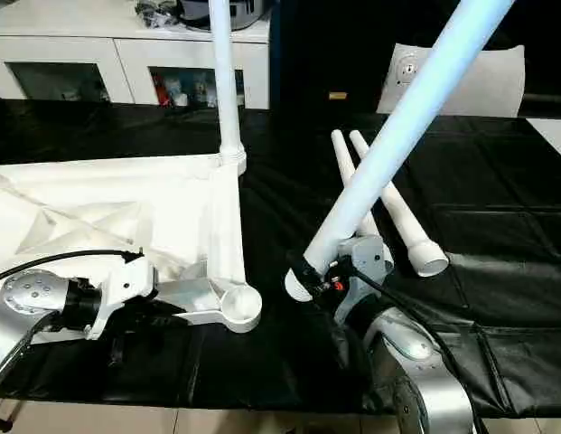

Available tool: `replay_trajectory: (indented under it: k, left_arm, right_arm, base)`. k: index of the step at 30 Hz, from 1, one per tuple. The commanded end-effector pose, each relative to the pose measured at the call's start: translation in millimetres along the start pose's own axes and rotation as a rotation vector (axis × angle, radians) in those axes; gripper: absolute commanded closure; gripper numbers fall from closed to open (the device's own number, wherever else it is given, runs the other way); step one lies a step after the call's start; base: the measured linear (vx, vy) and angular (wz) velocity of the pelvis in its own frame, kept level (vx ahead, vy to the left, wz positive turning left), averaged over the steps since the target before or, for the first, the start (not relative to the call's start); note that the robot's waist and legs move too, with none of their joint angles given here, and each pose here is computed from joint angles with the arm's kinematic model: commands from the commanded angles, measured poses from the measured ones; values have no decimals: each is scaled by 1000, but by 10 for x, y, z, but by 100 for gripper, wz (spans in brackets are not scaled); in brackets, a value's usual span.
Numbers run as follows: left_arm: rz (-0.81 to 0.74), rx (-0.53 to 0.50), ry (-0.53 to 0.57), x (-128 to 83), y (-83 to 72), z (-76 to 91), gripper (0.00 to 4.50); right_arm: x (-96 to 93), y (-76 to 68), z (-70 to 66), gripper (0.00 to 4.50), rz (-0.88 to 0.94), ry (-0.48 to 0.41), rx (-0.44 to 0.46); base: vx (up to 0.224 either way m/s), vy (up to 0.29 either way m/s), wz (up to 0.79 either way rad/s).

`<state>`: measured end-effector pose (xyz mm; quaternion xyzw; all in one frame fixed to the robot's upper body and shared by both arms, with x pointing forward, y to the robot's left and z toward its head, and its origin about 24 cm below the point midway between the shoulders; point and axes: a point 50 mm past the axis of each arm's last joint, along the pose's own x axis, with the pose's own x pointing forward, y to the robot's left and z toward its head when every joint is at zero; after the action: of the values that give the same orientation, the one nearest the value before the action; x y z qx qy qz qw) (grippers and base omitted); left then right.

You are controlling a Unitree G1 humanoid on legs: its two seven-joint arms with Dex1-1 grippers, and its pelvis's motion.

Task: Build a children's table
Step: Insert table leg to table base

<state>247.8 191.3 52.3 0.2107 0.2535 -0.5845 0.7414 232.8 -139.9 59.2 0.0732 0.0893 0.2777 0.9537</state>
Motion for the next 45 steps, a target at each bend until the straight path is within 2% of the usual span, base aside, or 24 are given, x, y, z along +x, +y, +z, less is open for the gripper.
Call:
replay_trajectory:
  k: [1,5,6,10,11,14,17,28,40,45]
  left_arm:
    - [33,2,17,-26,44,-25,444]
    - [32,-8,-23,-1,66,17,450]
    - [35,0,-51,48,82,60,450]
    - [43,29,-86,133,108,126,450]
    - [48,57,-96,195,134,164,450]
    - [62,69,-106,277,190,209,450]
    - [51,65,-106,377,302,287,450]
    - [-26,96,-119,436,333,359,450]
    - [-21,130,-101,458,367,360,450]
    - [-24,138,-100,456,367,363,450]
  right_arm:
    - [10,10,24,260,14,-12,-11]
    - [47,30,52,260,44,-14,-10]
    - [109,76,107,260,90,-31,10]
    - [218,140,180,260,158,-38,0]
    - [305,172,213,260,193,-28,-1]
    - [410,196,232,260,222,-6,-11]
    - [510,204,212,260,288,37,-50]
    - [618,116,167,260,331,118,-160]
    - [590,108,-3,260,418,273,-189]
    - [602,71,-30,260,403,302,-195]
  base:
    - [0,0,0]
    - [0,0,0]
    - [0,0,0]
    - [0,0,0]
    - [0,0,0]
    - [0,0,0]
    - [0,0,0]
    - [0,0,0]
    - [0,0,0]
    - [0,0,0]
